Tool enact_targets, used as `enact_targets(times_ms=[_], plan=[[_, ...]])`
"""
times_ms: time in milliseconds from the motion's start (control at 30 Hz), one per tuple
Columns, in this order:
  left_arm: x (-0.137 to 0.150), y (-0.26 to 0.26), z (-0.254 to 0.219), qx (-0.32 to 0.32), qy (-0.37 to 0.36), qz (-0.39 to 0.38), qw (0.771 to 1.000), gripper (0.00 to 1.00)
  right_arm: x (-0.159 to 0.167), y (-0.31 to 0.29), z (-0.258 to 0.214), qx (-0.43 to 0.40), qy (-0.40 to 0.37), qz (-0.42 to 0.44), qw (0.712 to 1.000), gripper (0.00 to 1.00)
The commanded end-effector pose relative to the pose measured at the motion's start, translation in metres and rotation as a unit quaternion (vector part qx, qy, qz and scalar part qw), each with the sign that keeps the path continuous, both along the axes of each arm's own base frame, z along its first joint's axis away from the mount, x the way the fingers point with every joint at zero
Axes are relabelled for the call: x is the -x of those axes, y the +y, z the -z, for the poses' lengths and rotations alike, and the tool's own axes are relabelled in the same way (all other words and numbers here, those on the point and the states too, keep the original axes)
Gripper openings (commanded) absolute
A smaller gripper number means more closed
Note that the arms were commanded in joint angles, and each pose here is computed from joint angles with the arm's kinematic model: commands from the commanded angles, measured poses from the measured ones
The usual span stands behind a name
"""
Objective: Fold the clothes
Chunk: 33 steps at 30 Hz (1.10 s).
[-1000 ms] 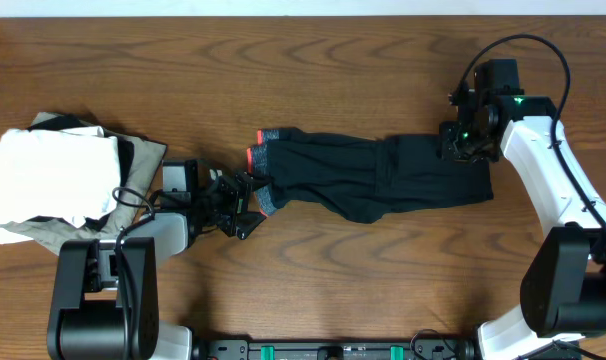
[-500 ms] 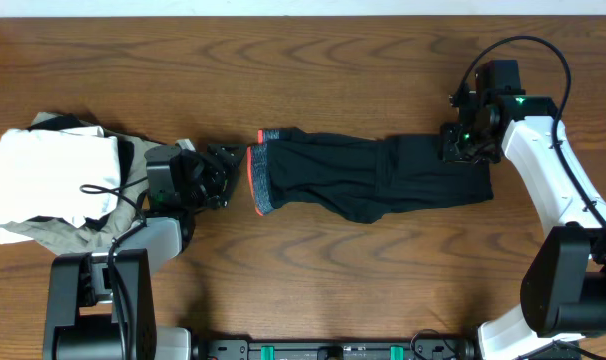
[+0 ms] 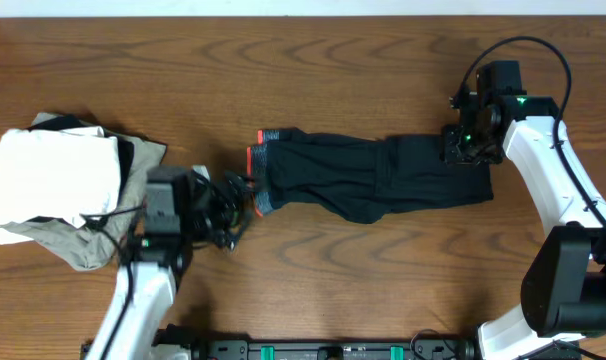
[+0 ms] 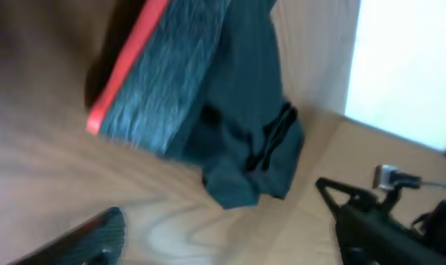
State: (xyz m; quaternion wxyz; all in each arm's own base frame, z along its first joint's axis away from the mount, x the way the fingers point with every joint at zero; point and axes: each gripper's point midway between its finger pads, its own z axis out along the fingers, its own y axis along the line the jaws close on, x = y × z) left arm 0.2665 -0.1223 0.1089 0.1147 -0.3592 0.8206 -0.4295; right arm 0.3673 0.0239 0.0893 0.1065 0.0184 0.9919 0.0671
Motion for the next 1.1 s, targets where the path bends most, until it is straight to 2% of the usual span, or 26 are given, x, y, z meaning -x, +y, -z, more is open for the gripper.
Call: enact_targets(times_ms=[0,167,233,400,633,767,1067], plan=[[-0.001,0.007,-0.004,-0.079,-0.043,-0.024,0.996,0.98,0.0,-0.007,0.002,0.008,0.002,0.0,1.0,0.26],[0.001,0.002,0.016,-0.092,0.005,-0.089,0.992,0.98,0.001,-0.008,0.003,0.008,0.004,0.001,1.0,0.26],[-0.002,-0.004,0.026,-0.075,0.027,-0.119,0.99,0.98,0.002,-0.008,0.003,0.008,0.006,0.001,1.0,0.26],[-0.02,-0.033,0.042,-0.015,0.027,-0.136,0.99,0.98,0.002,-0.008,0.003,0.008,0.007,0.001,1.0,0.26],[-0.029,-0.04,0.069,0.008,0.07,-0.167,0.983,0.98,0.003,-0.008,0.003,0.008,0.008,0.001,1.0,0.26],[-0.031,-0.039,0.076,0.004,0.075,-0.171,0.983,0.98,0.003,-0.008,0.003,0.008,0.009,0.001,1.0,0.27],[-0.04,-0.006,0.091,-0.064,0.056,-0.244,0.966,0.98,0.005,-0.008,0.003,0.008,0.013,0.001,1.0,0.27]])
